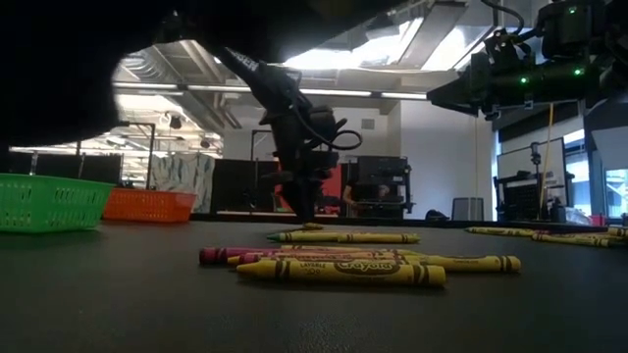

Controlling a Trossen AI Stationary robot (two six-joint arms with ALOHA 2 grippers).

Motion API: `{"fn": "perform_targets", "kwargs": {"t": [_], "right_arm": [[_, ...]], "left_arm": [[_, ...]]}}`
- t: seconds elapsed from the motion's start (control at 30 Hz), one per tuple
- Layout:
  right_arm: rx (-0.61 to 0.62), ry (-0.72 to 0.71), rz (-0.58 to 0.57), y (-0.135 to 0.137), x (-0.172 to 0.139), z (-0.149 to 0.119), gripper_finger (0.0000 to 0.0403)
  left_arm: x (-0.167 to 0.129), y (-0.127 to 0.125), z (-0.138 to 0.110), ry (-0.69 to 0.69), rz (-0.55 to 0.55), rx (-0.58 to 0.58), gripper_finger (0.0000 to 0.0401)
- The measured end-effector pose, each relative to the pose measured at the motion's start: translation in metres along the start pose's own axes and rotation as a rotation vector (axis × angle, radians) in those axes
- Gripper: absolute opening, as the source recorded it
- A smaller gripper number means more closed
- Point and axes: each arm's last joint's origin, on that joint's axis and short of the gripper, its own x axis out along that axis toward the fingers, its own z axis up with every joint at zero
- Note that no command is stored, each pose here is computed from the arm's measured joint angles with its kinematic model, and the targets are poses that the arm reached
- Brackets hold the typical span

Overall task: Sort crayons
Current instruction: Put the yellow crayon into the green bin

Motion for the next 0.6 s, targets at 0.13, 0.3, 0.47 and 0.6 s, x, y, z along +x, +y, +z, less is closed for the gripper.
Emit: {"fn": "perform_targets", "kwargs": {"t": [0.13,0.3,0.47,0.6], "right_arm": [[0.0,-0.002,0.0,0.0,0.0,0.0002,0.0154],[0.0,-0.002,0.0,-0.0001,0.0,0.0002,0.0154],[0.0,-0.002,0.0,0.0,0.0,0.0002,0.0154],[0.0,-0.002,-0.001,-0.0001,0.0,0.0002,0.0154]], "left_arm": [[-0.0001,-0.0007,-0.0024,-0.007,-0.023,-0.01,0.0096],[0.0003,-0.0007,-0.0024,-0.008,-0.025,-0.015,0.0096],[0.0002,0.0,-0.0038,-0.009,-0.025,-0.013,0.0096],[-0.0003,0.0012,-0.0068,-0.02,-0.034,-0.026,0.0096]]}}
